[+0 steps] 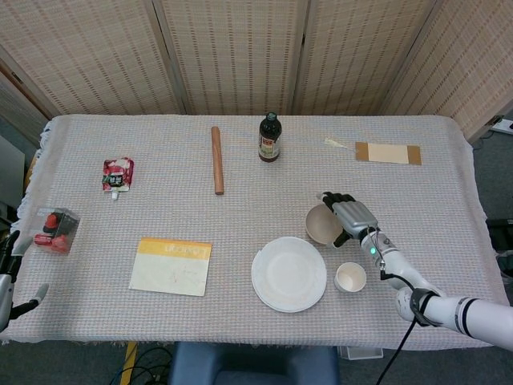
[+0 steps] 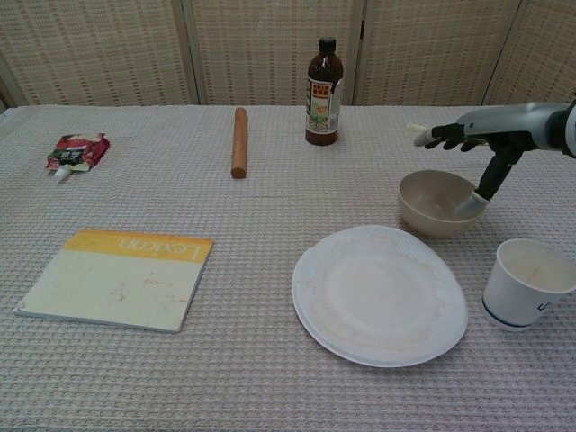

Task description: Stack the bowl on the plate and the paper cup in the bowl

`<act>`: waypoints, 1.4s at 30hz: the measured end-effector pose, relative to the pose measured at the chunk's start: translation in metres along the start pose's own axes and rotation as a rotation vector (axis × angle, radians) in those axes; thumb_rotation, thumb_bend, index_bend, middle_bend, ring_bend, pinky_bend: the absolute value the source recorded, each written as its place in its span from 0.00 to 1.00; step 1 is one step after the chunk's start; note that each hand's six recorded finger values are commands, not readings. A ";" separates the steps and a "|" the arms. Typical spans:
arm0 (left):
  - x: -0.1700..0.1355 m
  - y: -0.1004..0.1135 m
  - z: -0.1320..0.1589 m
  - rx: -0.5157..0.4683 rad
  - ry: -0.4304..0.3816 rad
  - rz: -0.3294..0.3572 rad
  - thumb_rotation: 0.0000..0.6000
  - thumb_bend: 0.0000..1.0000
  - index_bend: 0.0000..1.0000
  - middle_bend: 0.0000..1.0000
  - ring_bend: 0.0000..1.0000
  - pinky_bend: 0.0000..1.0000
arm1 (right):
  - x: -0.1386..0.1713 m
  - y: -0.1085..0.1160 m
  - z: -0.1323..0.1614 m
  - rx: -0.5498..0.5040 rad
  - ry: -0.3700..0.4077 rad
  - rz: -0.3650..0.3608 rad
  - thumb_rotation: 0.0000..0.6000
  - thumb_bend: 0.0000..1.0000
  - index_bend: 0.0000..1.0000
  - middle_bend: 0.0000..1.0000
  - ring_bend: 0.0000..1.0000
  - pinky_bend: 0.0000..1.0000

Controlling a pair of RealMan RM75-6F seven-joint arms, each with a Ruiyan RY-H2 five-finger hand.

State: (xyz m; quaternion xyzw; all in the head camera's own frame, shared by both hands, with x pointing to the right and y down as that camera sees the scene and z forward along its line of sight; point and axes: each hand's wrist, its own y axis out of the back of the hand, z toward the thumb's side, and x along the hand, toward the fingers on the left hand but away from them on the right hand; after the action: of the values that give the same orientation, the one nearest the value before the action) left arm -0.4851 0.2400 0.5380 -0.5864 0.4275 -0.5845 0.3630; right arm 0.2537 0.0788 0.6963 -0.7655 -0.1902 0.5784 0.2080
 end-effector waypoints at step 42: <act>-0.004 0.004 0.001 -0.002 -0.003 0.017 1.00 0.31 0.10 0.00 0.01 0.24 | -0.023 -0.018 -0.001 -0.045 0.026 0.001 1.00 0.29 0.02 0.20 0.27 0.44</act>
State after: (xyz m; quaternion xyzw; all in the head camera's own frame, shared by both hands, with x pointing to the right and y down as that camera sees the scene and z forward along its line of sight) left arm -0.4846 0.2422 0.5325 -0.5837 0.4327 -0.5802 0.3682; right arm 0.2480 0.0816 0.7250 -0.7775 -0.2001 0.5641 0.1929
